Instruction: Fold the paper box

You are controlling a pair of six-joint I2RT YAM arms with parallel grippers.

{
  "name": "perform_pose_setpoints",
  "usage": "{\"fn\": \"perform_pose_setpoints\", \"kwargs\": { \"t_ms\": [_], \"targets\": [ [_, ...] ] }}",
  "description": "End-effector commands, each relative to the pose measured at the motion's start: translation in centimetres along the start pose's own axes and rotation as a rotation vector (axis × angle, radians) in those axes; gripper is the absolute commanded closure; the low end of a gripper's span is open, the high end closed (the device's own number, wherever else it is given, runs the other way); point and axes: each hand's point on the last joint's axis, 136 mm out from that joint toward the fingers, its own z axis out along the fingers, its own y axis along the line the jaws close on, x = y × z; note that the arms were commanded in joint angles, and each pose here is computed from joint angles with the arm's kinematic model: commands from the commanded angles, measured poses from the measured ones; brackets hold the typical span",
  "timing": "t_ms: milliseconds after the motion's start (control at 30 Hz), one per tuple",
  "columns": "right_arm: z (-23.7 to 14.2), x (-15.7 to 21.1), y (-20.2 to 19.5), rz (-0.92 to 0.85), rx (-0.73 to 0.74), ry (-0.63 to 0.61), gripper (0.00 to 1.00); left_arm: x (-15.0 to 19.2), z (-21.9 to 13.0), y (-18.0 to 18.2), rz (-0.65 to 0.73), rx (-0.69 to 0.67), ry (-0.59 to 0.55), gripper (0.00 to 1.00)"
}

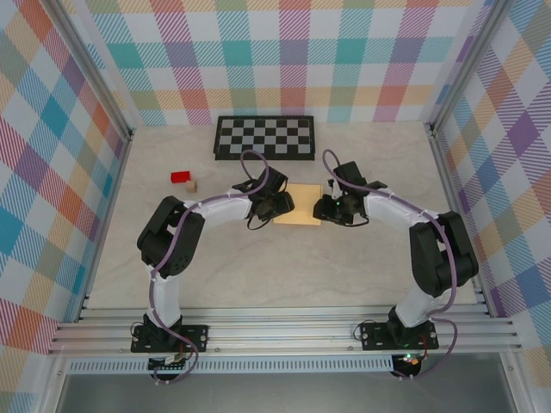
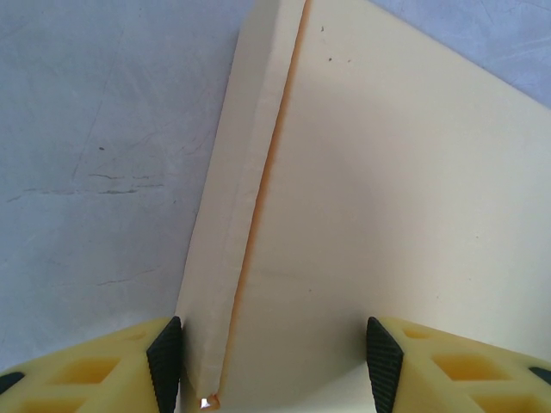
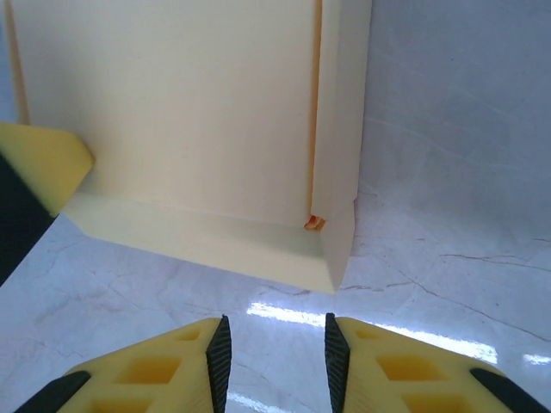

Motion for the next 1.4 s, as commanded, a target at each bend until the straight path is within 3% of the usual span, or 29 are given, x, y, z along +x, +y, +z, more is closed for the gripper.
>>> {"fn": "perform_pose_setpoints", "kwargs": {
  "t_ms": [0,200,467,867,1067,1367],
  "targets": [
    [-0.2,0.6,0.2,-0.006,-0.014,0.027,0.63,3.1,2.0,4.7,0.027,-0.161,0.108,0.41],
    [1.3,0.7,1.4,0.014,-0.111,0.038,0.64,3.1,2.0,4.6,0.028,-0.161,0.111,0.41],
    [4.5,-0.2,-0.4,0.002,-0.061,0.02,0.65,3.3,2.2,4.8,0.035,-0.169,0.119,0.41],
    [6.0,-3.5,-1.3,-0.085,-0.096,-0.242,0.68,3.8,1.8,4.2,0.031,-0.139,0.155,0.42],
    [4.8,-3.3,-1.0,-0.05,-0.081,-0.217,0.67,3.3,0.4,3.1,0.024,-0.108,0.155,0.4],
    [0.4,-2.6,-0.9,-0.083,-0.004,-0.19,0.65,-0.1,-3.8,2.2,0.077,-0.119,0.07,0.32]
  ]
}}
